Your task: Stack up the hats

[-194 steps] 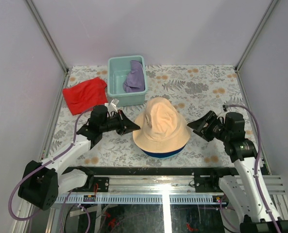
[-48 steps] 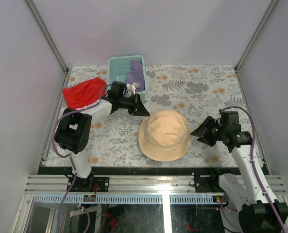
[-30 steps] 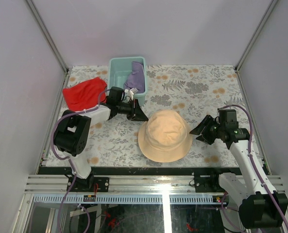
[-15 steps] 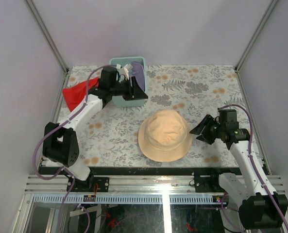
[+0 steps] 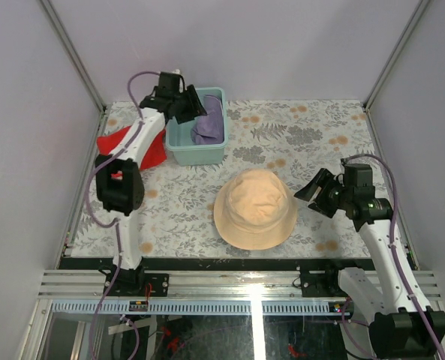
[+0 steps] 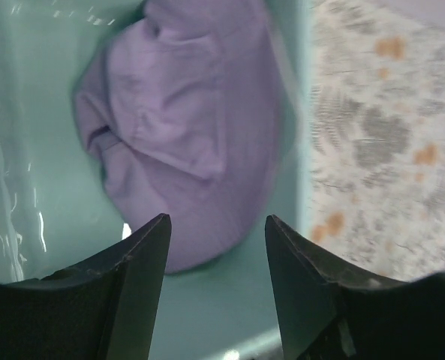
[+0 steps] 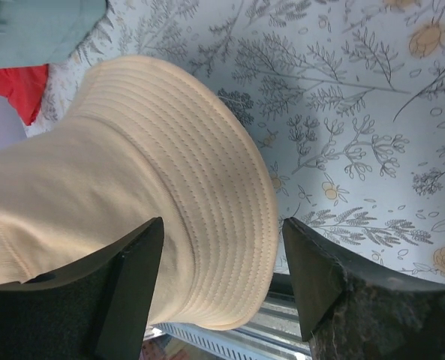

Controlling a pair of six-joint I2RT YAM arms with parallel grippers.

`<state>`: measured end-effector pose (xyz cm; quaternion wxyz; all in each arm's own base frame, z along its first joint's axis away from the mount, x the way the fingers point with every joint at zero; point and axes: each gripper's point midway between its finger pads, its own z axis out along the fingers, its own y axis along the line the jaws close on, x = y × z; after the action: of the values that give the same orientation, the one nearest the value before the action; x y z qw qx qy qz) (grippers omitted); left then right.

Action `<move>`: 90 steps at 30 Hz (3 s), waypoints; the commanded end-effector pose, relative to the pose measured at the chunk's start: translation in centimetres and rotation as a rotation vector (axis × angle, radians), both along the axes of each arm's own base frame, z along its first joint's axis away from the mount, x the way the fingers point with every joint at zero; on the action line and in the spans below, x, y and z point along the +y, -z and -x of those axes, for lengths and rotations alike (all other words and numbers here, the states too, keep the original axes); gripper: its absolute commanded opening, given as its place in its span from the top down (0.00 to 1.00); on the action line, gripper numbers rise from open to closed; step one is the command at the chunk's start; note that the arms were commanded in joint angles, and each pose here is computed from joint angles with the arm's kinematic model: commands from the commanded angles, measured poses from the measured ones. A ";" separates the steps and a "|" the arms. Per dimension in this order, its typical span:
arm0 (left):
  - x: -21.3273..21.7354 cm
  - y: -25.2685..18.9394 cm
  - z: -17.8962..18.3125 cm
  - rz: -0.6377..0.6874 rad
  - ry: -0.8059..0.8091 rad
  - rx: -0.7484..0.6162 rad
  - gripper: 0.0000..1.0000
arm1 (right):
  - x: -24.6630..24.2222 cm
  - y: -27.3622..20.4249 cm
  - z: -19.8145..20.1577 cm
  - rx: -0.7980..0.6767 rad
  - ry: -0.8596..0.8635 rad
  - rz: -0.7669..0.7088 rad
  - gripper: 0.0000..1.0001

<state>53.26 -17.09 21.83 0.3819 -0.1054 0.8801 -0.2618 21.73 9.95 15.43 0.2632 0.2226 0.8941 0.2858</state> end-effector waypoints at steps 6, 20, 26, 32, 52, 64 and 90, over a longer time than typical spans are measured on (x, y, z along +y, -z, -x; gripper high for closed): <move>2.2 8.2 -4.3 -0.148 -0.140 0.151 0.47 | -1.3 -3.1 -0.9 -0.106 0.035 0.069 0.27; 3.1 13.9 -8.2 -0.211 -0.160 0.131 0.42 | -2.3 -3.4 -1.9 -0.108 0.097 0.104 0.27; 3.3 15.7 -8.0 -0.246 -0.138 0.152 0.40 | -2.6 -3.6 -2.6 -0.104 0.117 0.114 0.27; 4.0 17.2 -8.4 -0.288 -0.147 0.172 0.36 | -2.8 -3.8 -3.2 -0.101 0.124 0.123 0.27; 3.3 17.3 -8.0 -0.212 -0.110 0.201 1.00 | -3.2 -3.7 -3.1 -0.093 0.125 0.157 0.27; 3.8 -6.3 -6.1 -0.088 -0.088 -0.213 1.00 | -1.7 -6.7 -6.7 -0.193 0.013 0.130 0.28; -8.3 -25.1 15.4 0.357 0.311 -0.269 1.00 | 7.3 -24.1 -7.0 -0.650 -0.343 -0.464 0.28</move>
<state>42.53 -23.00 44.63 0.4532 -0.0214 0.7799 -0.4311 30.52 15.64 36.92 0.4363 0.0313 0.7530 0.4915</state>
